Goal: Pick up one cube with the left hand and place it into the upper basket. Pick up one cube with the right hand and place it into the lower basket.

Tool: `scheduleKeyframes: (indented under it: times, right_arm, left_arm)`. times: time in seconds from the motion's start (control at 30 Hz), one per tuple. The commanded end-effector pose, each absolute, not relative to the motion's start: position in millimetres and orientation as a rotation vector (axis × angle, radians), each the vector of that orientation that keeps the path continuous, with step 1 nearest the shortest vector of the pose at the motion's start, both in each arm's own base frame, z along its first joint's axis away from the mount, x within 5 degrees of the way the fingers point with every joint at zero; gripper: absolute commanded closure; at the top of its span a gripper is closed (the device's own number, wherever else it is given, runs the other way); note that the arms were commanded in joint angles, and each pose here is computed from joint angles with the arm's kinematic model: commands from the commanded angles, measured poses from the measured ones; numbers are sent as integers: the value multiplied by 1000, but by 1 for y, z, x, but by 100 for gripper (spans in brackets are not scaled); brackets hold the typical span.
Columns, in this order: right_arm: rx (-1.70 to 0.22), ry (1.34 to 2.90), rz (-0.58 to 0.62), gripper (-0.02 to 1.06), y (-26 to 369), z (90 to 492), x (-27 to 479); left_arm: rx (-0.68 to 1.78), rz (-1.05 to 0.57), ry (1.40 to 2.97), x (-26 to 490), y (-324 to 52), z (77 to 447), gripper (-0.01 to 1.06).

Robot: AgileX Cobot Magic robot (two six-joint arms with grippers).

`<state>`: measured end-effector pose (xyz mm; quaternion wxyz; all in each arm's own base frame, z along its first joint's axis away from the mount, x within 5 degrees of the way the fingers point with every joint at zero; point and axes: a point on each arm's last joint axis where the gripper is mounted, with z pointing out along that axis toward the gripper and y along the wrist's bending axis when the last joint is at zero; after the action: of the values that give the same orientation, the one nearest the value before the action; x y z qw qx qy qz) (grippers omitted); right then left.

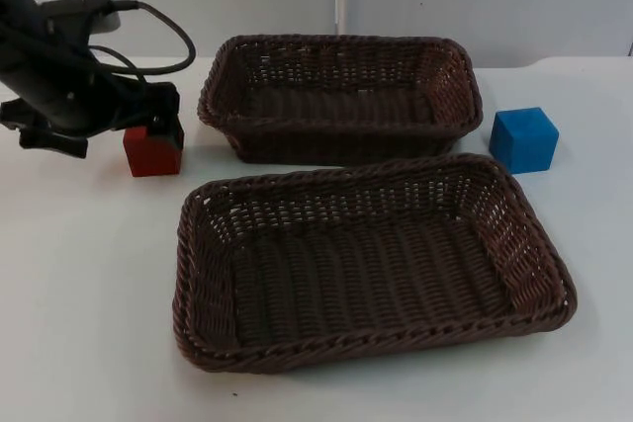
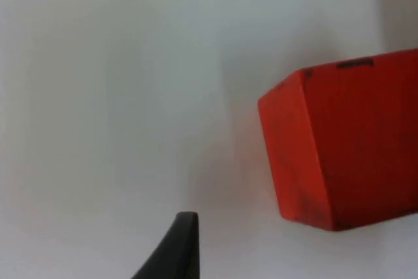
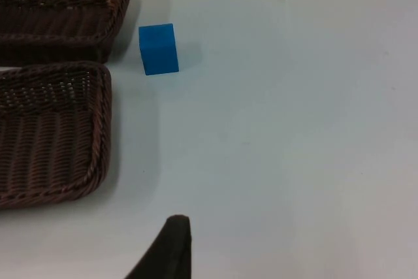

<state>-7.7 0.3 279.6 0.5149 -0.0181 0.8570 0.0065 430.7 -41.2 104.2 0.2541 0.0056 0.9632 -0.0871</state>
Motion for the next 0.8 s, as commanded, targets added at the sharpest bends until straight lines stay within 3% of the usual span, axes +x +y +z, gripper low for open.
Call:
scheduleKeyframes:
  times: [0.0, 0.77]
  right_arm:
    - [-35, 2048, 5, -1, 0, 280, -7]
    - [-20, 2047, -20, -1, -2, 280, -7]
  left_arm:
    - [6, -242, 2604, 433, -44, 104, 0]
    - [10, -143, 2478, 446, -47, 84, 0]
